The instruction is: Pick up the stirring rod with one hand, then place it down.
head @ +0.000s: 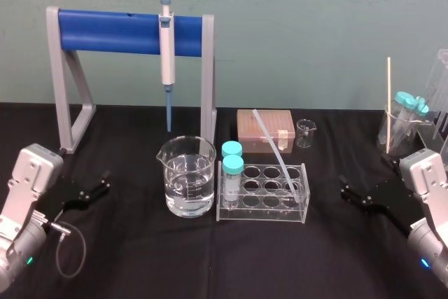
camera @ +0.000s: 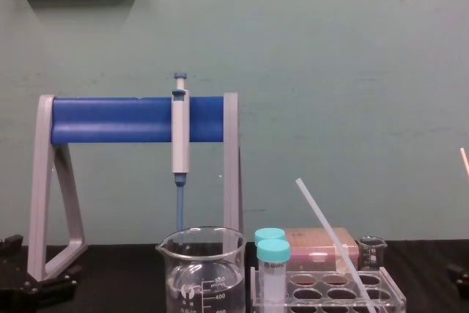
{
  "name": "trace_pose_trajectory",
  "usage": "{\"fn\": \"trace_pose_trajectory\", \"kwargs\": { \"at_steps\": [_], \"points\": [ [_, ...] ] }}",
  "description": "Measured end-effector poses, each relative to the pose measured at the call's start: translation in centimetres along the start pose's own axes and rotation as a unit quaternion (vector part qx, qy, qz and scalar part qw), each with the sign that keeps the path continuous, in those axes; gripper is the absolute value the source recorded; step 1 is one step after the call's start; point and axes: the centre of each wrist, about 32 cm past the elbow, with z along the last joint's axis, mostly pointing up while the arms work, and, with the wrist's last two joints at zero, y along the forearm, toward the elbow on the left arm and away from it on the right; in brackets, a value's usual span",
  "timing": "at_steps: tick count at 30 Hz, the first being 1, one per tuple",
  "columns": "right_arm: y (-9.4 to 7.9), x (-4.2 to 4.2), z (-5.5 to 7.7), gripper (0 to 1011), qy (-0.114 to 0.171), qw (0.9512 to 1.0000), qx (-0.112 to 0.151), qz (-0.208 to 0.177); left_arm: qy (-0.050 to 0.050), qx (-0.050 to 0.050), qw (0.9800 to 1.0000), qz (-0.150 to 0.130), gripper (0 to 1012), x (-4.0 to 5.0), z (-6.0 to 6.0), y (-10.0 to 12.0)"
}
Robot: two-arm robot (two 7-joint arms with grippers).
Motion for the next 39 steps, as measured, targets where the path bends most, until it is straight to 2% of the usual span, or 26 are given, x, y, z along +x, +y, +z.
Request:
{"fn": "trace_pose_trajectory", "kwargs": {
  "at_steps": [39],
  "points": [
    [0.00, 0.00, 0.00, 1003, 0.000, 1.0000, 0.000, 0.000, 0.000, 0.000, 1.0000, 0.000, 1000, 0.00, 0.00, 0.00]
  ]
}}
